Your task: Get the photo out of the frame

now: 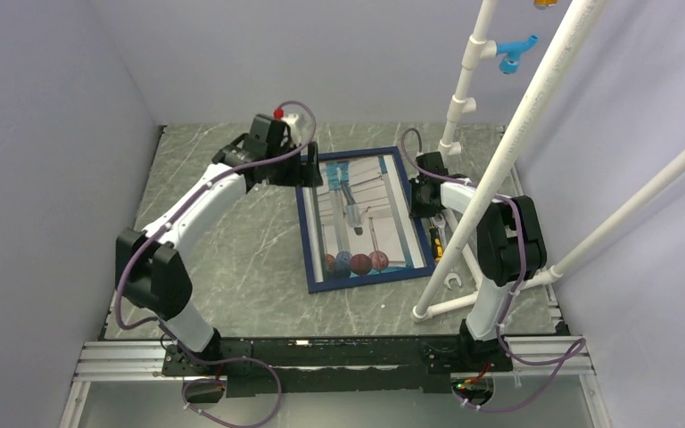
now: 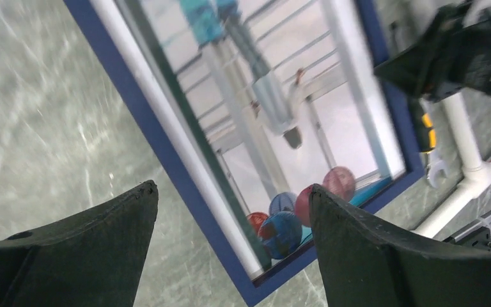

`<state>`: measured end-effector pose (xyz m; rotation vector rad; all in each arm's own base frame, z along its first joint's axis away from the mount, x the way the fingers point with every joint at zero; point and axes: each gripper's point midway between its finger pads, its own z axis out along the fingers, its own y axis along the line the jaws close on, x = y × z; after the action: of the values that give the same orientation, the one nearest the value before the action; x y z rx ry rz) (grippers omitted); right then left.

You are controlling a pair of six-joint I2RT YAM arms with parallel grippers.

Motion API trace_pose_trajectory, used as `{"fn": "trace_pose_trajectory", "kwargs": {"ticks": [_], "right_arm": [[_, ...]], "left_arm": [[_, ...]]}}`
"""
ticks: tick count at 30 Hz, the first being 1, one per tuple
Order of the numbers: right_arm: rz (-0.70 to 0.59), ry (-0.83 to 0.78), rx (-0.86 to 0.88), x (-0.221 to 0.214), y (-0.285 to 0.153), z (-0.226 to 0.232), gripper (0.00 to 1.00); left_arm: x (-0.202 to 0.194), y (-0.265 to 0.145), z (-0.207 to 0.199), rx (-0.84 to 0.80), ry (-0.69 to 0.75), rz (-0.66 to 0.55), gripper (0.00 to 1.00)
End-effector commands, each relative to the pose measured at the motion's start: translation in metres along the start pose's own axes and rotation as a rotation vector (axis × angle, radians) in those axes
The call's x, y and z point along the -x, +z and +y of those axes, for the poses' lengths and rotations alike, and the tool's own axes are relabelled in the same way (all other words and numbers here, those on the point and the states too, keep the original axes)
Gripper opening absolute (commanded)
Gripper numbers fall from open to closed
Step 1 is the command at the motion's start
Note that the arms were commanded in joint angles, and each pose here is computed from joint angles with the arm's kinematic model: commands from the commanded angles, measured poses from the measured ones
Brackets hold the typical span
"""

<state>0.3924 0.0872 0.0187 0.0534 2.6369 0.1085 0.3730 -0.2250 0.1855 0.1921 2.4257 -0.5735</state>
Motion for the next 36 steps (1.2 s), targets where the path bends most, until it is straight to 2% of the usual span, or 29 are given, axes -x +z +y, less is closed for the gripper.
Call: {"fn": "trace_pose_trajectory", "kwargs": {"ticks": [1,4,8,14,21,25,29,36], "right_arm": [[-0.019,-0.060,-0.081,0.010,0.005,-0.008,0.19],[-0.039,-0.104,-0.089,0.017,-0.002,-0.004,0.14],[-0.056,-0.125,-0.096,0.027,-0.012,-0.004,0.01],[-0.084,-0.150,-0.071,0.044,-0.032,0.006,0.00],[-0.095,-0.173,0.036,0.060,-0.060,0.040,0.00],[-0.112,-0.141,0.117,0.062,-0.067,0.067,0.00],[-0.123,-0.090,0.206,0.057,-0.069,0.095,0.00],[-0.142,-0.054,0.338,0.046,-0.070,0.137,0.00]], "left_arm": [[0.043,-0.042,-0.010,-0.021,0.125,-0.118,0.90],[0.046,-0.042,0.001,0.005,0.142,-0.131,0.90],[0.034,-0.033,0.016,-0.009,0.114,-0.118,0.89],[0.011,-0.013,0.029,-0.007,0.081,-0.039,0.89],[0.010,-0.016,0.025,-0.032,0.082,-0.057,0.87],[0.010,-0.021,0.005,-0.130,0.027,-0.077,0.86],[0.011,-0.022,-0.022,-0.277,-0.097,-0.088,0.86],[0.026,0.010,-0.051,-0.496,-0.317,-0.067,0.83]]}}
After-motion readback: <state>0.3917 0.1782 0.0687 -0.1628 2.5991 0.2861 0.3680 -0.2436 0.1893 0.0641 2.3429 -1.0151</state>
